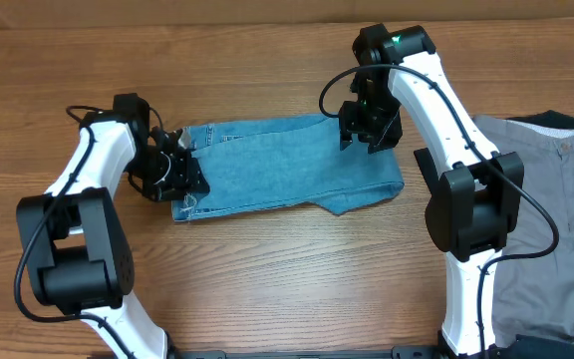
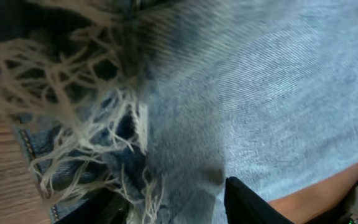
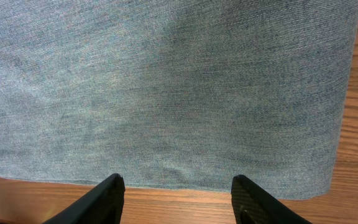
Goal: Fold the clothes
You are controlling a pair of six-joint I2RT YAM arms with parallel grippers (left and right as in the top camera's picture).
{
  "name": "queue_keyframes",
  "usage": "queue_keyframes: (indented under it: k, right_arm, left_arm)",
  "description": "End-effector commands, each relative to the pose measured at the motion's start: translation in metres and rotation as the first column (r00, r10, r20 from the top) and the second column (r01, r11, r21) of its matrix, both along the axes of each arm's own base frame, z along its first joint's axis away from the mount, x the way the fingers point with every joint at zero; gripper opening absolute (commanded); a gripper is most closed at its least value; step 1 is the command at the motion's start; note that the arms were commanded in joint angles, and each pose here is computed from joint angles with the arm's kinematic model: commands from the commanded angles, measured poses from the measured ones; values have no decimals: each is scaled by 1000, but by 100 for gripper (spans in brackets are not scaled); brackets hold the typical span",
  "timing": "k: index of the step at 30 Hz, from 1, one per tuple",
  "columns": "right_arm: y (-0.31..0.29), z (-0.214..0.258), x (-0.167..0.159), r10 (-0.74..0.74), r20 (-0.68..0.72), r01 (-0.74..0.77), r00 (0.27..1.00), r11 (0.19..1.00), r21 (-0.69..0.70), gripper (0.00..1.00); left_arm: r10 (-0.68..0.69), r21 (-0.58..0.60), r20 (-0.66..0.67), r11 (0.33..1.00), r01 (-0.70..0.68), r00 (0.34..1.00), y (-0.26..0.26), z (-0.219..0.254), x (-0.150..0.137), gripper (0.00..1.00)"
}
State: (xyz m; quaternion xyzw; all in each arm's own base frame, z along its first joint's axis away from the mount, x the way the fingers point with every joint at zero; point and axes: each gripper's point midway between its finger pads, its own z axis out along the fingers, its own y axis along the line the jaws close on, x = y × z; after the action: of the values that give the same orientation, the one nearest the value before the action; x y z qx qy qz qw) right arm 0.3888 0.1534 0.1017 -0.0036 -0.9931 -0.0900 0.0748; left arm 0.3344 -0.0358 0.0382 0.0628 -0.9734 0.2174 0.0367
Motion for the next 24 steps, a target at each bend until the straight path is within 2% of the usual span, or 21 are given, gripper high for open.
queue_keyframes:
  k: [1, 3, 5, 7, 8, 13, 16, 18, 24]
  right_arm:
    - [0, 7, 1, 2, 19, -2, 1000, 1000, 14, 59]
    - [-1, 7, 1, 2, 19, -3, 1000, 1000, 12, 59]
    - [-1, 7, 1, 3, 20, -3, 1000, 1000, 10, 59]
    - [-2, 7, 1, 3, 22, -3, 1000, 1000, 4, 59]
    - [-2, 7, 1, 3, 22, -3, 1000, 1000, 1, 59]
    - [-11, 6, 4, -5, 28, 6, 1000, 1000, -23, 59]
    - [-21, 6, 7, -32, 27, 32, 999, 999, -22, 59]
    - [-37, 6, 10, -72, 19, 73, 997, 997, -24, 59]
    - [-66, 7, 11, -146, -9, 146, 989, 989, -19, 59]
  left_arm:
    - [4, 25, -44, 1000, -3, 999, 3, -11, -6, 52]
    - [0, 33, -41, 999, 2, 999, 5, -12, -5, 49]
    - [0, 31, -30, 1000, 1, 1000, 4, -12, -2, 27]
    - [-5, 12, -14, 1000, 5, 1000, 1, -11, 1, 10]
    - [-4, 4, -11, 1000, 4, 1000, 0, -10, 1, 6]
    - [-26, -92, 15, 995, 27, 1000, -12, 5, 4, 4]
    - [-24, -97, 43, 995, 28, 999, -9, 22, 11, 4]
    - [-33, -115, 122, 992, 47, 992, -8, 46, 25, 4]
    - [-61, -43, 285, 996, 76, 957, 5, 87, 50, 4]
